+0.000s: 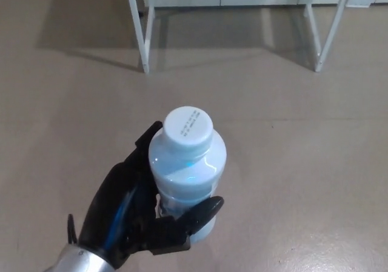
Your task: The robot picks up a bottle from a person using its left hand and walk towards the table in frontand put the bottle on the table.
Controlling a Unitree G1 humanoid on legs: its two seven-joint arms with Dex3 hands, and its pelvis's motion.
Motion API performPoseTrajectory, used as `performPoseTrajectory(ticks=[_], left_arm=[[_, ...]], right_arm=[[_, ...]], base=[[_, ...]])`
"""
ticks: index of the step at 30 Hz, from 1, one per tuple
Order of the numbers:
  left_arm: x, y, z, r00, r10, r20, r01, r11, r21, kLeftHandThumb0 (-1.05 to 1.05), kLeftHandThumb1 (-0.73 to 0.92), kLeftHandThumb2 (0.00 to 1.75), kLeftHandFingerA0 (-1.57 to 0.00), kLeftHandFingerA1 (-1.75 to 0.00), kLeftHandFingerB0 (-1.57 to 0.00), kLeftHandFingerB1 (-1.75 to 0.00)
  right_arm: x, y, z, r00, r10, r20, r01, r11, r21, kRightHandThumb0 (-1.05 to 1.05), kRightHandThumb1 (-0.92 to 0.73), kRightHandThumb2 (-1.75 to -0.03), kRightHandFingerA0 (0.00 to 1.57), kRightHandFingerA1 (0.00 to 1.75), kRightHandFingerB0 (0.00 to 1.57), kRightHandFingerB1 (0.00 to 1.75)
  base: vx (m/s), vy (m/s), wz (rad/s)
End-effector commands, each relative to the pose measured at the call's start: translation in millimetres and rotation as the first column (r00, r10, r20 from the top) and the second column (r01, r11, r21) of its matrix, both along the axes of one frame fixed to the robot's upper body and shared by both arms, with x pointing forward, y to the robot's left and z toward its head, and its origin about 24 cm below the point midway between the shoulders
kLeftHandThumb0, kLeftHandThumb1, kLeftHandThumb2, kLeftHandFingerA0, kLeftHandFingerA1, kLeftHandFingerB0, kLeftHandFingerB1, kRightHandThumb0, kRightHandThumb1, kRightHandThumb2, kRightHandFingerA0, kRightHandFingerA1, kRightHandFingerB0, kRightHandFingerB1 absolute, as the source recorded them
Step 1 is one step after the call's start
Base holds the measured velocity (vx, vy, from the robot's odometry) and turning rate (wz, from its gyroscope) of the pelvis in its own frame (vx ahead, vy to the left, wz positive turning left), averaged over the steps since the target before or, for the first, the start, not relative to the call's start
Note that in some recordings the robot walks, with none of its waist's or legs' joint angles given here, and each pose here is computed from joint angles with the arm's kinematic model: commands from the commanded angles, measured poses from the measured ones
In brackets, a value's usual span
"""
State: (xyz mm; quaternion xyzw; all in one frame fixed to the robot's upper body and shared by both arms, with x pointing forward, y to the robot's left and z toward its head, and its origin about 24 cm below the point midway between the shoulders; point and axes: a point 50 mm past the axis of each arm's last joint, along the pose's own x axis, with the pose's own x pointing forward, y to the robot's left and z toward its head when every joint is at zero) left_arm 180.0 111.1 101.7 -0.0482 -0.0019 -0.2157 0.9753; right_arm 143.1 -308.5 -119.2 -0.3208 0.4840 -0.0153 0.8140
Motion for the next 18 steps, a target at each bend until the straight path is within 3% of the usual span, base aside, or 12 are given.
performPoseTrajectory(ticks=[1,11,18], left_arm=[[0.5,0.9,2.3,1.0,-0.001,0.028,0.001,1.0,0.002,-0.08,0.92,0.74,-0.91,-1.57,-0.75,-1.13],[-2.4,0.5,2.7,1.0,0.006,0.021,-0.007,1.0,0.022,-0.05,0.92,0.75,-0.87,-1.55,-0.75,-1.1],[-1.0,-0.2,1.5,1.0,-0.01,0.025,0.01,1.0,0.002,-0.04,0.92,0.77,-0.89,-1.53,-0.75,-1.09]], right_arm=[[-2.6,-2.0,0.0,1.0,-0.007,-0.007,0.007,1.0,0.005,-0.27,-0.77,-0.62,0.6,0.46,0.47,0.4],[-3.2,-2.3,-0.3,1.0,-0.002,-0.016,0.002,1.0,-0.005,-0.29,-0.77,-0.63,0.62,0.46,0.47,0.4],[-1.3,-3.0,0.7,1.0,-0.01,-0.011,0.01,1.0,0.003,-0.28,-0.78,-0.63,0.61,0.46,0.47,0.39]], base=[[0.24,0.022,-0.26],[0.25,0.18,-0.11],[0.24,-0.018,0.07]])
